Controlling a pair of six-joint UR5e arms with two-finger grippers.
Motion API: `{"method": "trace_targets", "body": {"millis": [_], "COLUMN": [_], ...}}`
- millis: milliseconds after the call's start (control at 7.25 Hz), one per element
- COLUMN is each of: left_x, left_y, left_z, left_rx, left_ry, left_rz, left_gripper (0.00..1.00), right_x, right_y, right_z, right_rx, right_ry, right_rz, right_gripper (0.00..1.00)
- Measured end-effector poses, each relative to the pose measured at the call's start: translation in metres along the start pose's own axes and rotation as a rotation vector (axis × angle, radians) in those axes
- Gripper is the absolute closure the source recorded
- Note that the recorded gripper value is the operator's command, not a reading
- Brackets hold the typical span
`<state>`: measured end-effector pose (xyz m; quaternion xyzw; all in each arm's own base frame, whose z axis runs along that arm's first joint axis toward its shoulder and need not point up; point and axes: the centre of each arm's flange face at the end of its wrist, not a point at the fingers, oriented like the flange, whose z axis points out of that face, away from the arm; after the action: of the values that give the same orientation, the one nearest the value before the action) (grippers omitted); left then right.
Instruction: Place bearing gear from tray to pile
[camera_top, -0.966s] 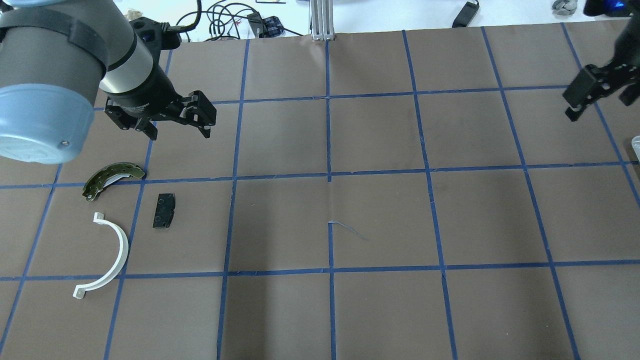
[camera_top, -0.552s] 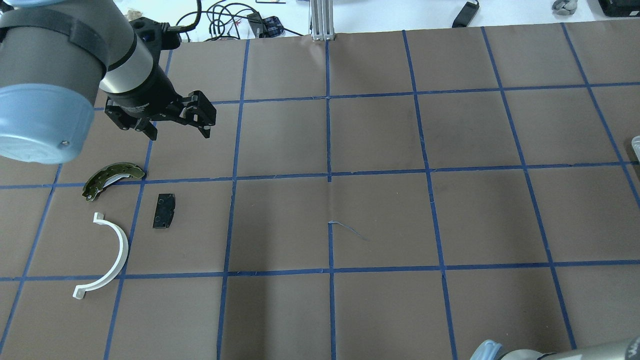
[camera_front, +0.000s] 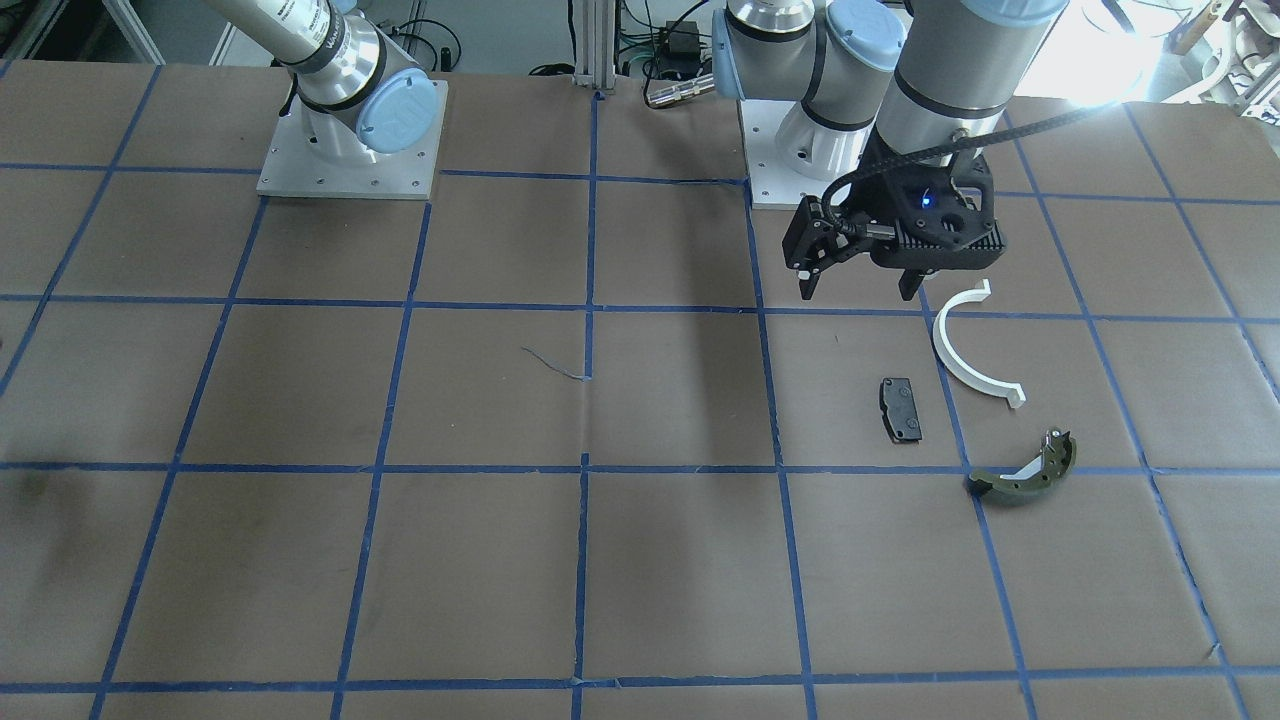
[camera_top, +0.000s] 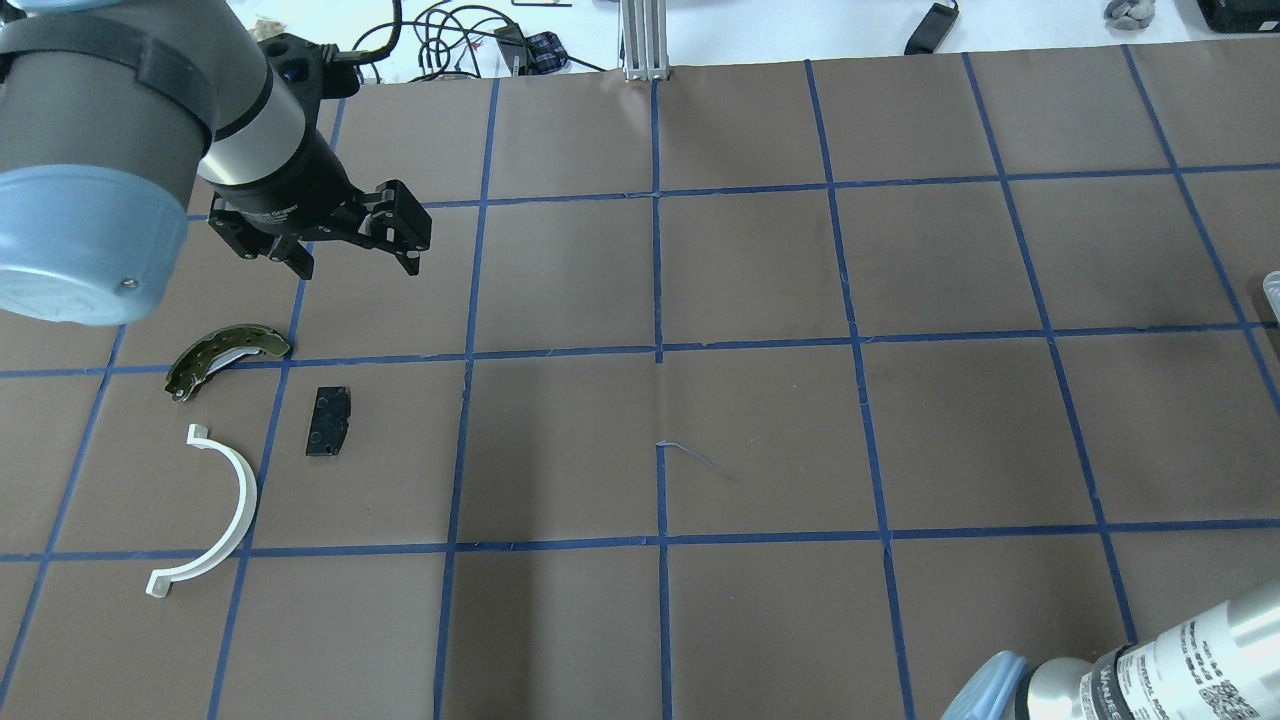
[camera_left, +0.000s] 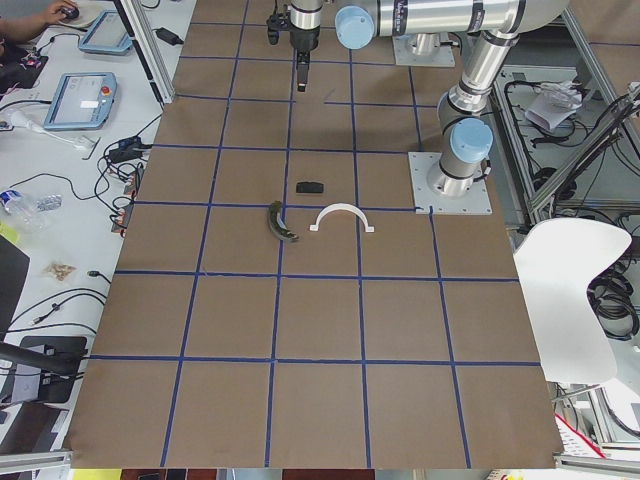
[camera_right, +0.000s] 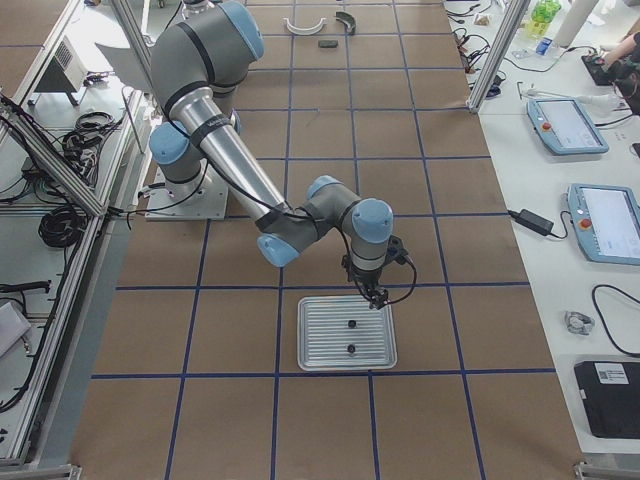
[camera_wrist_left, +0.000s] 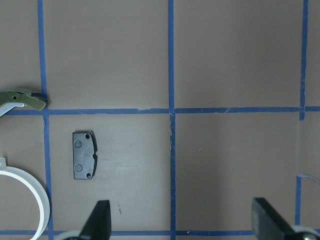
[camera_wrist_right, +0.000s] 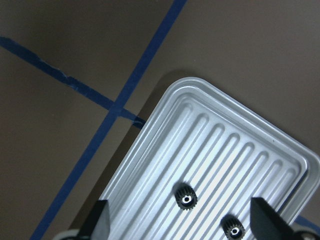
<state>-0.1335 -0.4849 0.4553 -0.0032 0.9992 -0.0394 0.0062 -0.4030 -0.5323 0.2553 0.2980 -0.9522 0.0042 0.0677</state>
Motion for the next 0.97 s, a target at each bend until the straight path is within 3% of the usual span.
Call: {"method": "trace_targets", "body": {"millis": [276, 552, 828, 966], "left_x": [0.0, 0.0, 0.0, 0.0], "left_y": [0.0, 0.0, 0.0, 0.0], "left_z": [0.0, 0.0, 0.0, 0.0], "left_rx": [0.001, 0.001, 0.002, 0.002], "left_ry": [0.001, 0.001, 0.0, 0.001], "left_rz": [-0.001, -0.001, -0.001, -0.001], "left_gripper": [0.0, 0.0, 0.0, 0.0], "right_x": [0.012, 0.019, 0.02, 0.019], "right_y": [0.012, 0.026, 0.032, 0.033], "right_z": [0.025, 0.055, 0.065, 0.069], "right_rx": [0.018, 0.041, 0.033, 0.03], "right_ry": [-0.007, -0.046, -0.061, -0.069], "right_rz": [-0.036, -0.01, 0.012, 0.019], "right_gripper": [0.0, 0.0, 0.01, 0.12]}}
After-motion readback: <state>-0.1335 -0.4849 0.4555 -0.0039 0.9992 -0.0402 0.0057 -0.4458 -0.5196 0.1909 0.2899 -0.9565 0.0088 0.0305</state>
